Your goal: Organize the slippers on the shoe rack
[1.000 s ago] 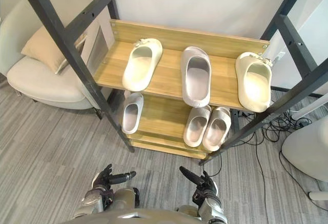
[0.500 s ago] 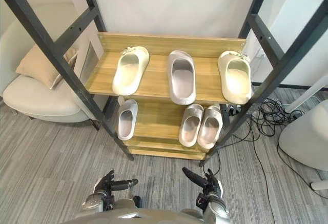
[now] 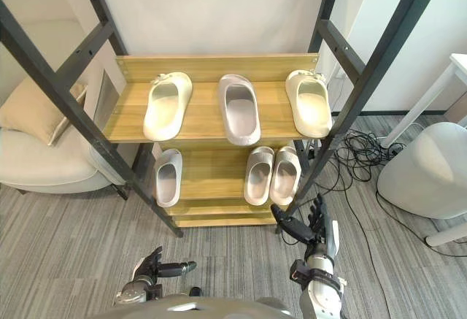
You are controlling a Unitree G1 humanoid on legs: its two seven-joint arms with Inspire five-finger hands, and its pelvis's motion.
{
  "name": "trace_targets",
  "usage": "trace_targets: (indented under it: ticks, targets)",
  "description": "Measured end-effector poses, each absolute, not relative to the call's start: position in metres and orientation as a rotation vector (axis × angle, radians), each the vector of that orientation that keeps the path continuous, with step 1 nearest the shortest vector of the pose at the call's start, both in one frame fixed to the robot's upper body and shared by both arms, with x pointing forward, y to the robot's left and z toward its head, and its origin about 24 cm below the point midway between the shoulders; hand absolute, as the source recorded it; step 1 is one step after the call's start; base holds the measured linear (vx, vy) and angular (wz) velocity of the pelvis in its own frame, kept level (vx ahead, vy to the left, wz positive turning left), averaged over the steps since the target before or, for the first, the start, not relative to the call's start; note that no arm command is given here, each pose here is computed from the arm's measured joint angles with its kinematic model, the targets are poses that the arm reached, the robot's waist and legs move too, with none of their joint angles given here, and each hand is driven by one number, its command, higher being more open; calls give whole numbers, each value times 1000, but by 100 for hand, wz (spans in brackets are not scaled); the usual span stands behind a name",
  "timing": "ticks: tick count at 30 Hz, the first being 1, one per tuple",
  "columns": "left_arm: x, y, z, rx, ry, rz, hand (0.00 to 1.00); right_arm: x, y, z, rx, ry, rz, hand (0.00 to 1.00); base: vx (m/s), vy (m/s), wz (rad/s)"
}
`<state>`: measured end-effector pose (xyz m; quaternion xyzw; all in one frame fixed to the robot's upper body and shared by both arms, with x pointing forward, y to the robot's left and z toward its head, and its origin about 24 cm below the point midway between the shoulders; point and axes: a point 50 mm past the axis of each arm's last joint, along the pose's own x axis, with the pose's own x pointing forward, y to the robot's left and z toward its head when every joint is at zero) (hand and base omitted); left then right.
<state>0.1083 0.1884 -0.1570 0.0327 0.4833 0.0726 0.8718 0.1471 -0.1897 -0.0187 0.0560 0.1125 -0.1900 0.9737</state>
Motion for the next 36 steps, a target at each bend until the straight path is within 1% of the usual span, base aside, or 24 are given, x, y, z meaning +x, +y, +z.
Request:
trace_targets:
  ticks: [5, 14, 21, 29, 36]
  targets:
    - [112, 184, -156, 136, 991, 70, 100, 160, -177, 22, -2, 24, -333, 100, 3, -17, -3]
    - [116, 178, -155, 206, 965, -14, 100, 166, -169, 70, -92, -213, -282, 100, -15, 5, -7]
    - [115, 178, -155, 207, 967, -15, 100, 178, -159, 94, -171, -361, -222, 100, -10, -10, 7]
    - [115, 178, -155, 205, 968, -16, 100, 189, -158, 117, -196, -489, -208, 100, -12, -15, 7]
    - [115, 179, -155, 202, 967, -18, 100, 207, -157, 143, -251, -632, -147, 100, -7, -9, 4]
